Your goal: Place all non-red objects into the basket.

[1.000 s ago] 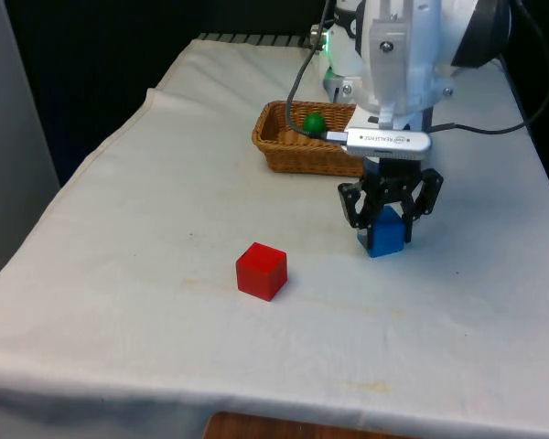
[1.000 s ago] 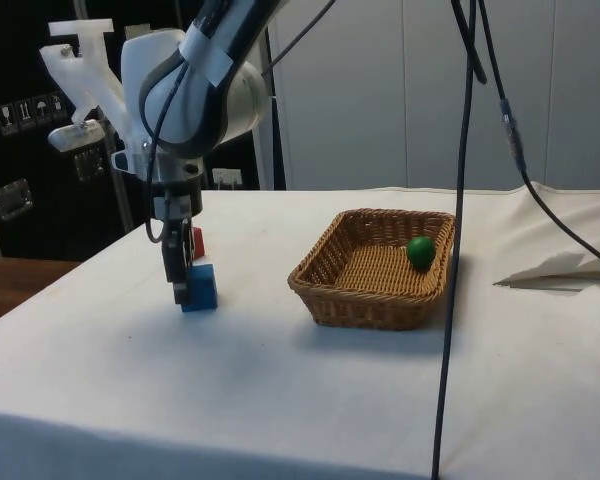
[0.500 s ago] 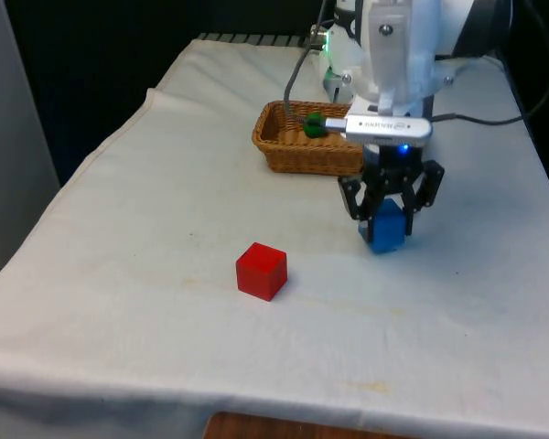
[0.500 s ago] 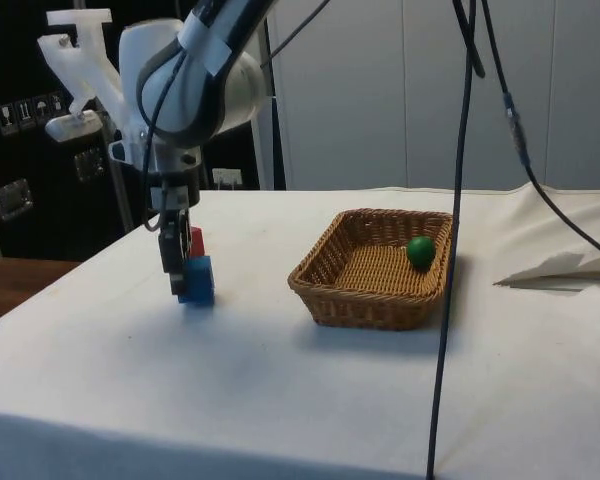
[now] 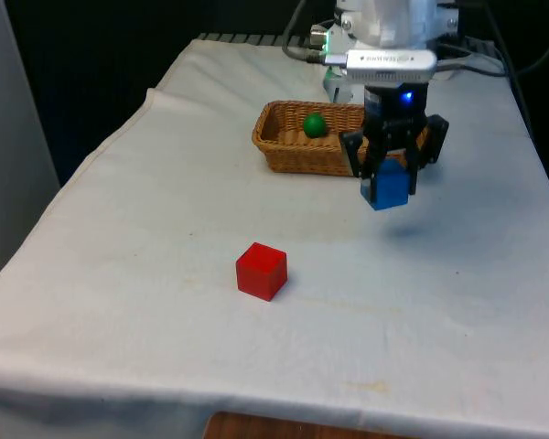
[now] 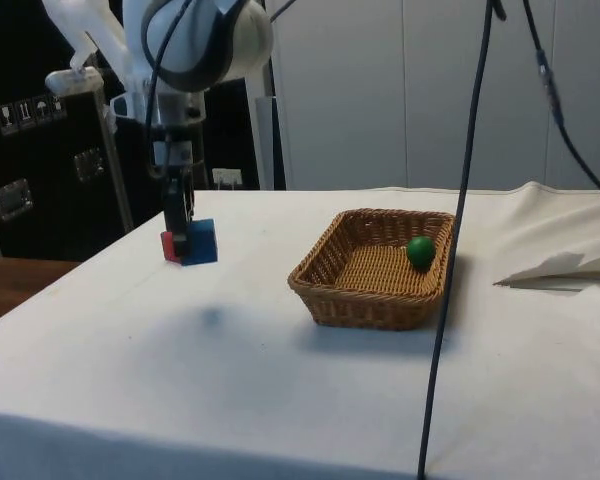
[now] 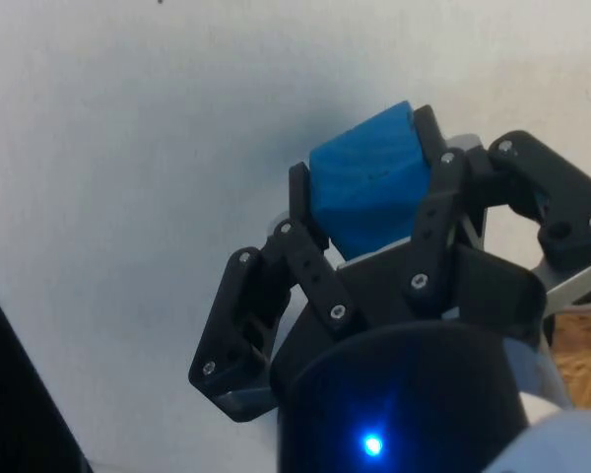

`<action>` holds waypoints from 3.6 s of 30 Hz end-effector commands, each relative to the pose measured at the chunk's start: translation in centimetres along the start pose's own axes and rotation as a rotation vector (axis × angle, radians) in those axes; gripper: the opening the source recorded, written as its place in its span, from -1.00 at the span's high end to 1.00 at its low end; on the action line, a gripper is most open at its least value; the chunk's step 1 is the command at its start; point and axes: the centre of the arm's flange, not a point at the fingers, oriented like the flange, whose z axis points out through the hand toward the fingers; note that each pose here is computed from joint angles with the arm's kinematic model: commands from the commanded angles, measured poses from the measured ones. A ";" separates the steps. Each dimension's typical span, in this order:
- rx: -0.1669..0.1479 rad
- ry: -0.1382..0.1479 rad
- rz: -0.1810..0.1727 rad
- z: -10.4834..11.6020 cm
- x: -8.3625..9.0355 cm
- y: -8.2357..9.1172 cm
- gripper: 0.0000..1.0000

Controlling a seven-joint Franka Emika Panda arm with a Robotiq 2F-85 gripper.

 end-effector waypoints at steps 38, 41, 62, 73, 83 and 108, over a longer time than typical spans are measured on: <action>-0.017 0.000 0.043 -8.6 -3.9 0.1 0.99; -0.029 -0.010 0.061 -8.8 -4.1 0.1 0.99; -0.011 -0.026 0.111 -10.2 -6.5 0.6 0.99; -0.001 -0.023 0.139 -12.0 -7.8 0.1 0.99; 0.006 -0.021 0.166 -13.1 -9.0 -0.4 0.99; 0.029 -0.034 0.237 -13.3 -13.4 -2.0 0.99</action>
